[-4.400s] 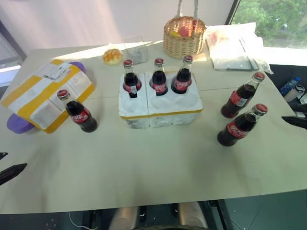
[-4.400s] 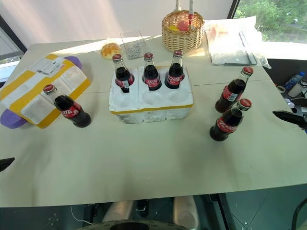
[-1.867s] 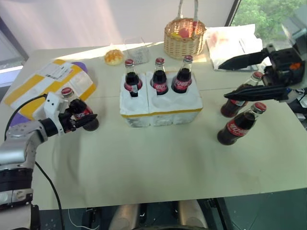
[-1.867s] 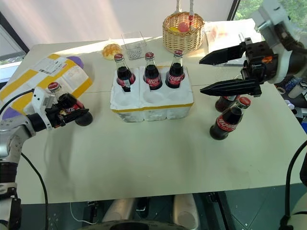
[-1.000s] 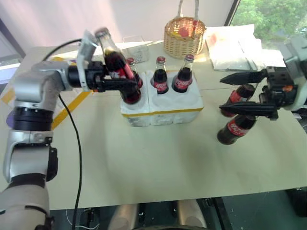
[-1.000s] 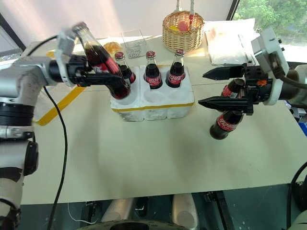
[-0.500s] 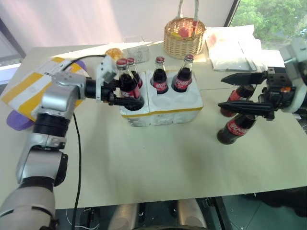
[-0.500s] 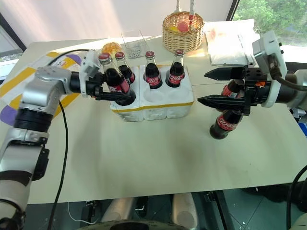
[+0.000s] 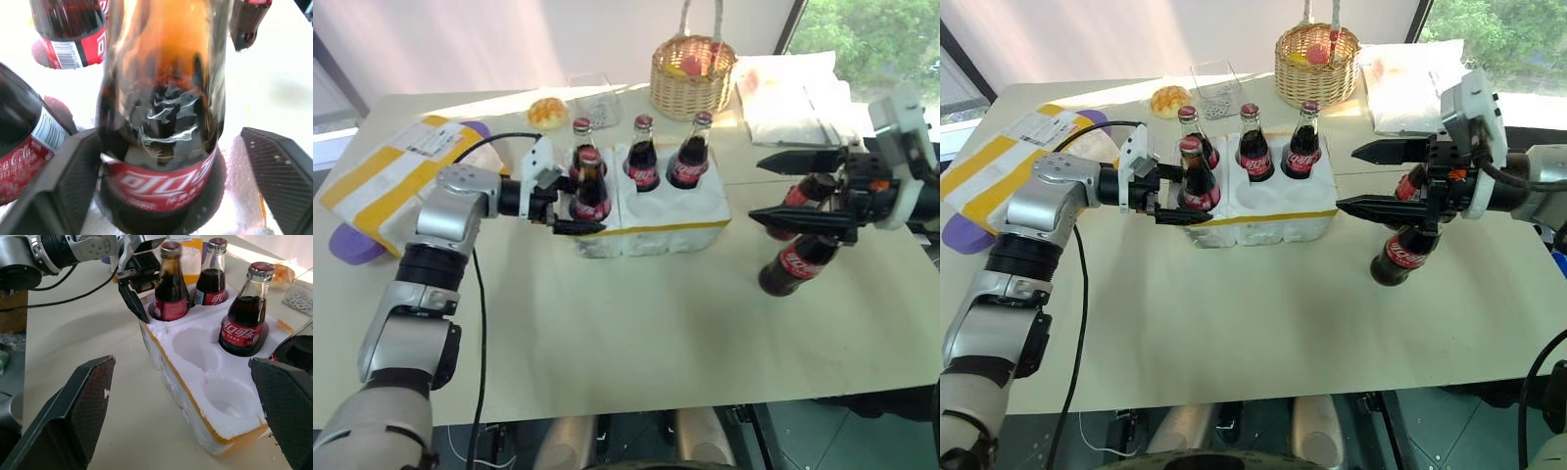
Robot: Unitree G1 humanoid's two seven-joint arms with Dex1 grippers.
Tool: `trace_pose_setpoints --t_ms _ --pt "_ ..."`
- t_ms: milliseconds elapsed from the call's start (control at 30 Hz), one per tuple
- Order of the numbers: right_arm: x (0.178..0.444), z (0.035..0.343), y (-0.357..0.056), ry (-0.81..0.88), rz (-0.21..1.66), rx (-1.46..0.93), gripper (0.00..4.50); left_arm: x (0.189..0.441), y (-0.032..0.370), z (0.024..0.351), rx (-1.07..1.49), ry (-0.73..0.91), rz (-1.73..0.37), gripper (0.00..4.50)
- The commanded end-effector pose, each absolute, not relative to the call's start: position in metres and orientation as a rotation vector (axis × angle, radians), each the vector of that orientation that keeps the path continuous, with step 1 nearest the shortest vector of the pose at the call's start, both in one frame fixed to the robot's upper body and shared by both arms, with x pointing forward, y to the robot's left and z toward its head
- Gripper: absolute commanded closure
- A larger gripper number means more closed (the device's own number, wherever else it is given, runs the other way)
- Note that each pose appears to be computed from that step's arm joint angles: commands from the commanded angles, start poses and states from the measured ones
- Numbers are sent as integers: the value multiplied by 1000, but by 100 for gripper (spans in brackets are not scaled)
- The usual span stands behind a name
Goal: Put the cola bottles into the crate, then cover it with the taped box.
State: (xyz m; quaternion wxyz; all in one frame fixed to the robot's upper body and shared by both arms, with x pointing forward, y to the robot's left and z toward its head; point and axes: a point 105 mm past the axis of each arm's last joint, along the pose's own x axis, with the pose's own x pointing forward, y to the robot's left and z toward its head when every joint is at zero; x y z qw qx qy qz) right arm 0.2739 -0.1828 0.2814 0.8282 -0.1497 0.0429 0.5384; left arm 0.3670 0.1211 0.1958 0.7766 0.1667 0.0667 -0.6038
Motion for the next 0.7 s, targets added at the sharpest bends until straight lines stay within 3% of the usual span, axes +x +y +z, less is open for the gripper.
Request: trace_pose_setpoints --t_ms 33,200,367,533,700 --pt "273 296 -183 40 1136 -371 0 365 131 223 348 70 -1277 4" --pt "273 321 -192 -22 1077 -419 0 333 160 276 223 1 -1308 4" --pt "257 347 -217 -34 990 -445 0 289 185 303 179 22 -1364 4" --pt "230 355 -246 13 857 -402 0 263 186 287 240 138 -1417 4" --pt "198 334 -258 39 765 -328 0 265 179 269 286 171 -1440 4"
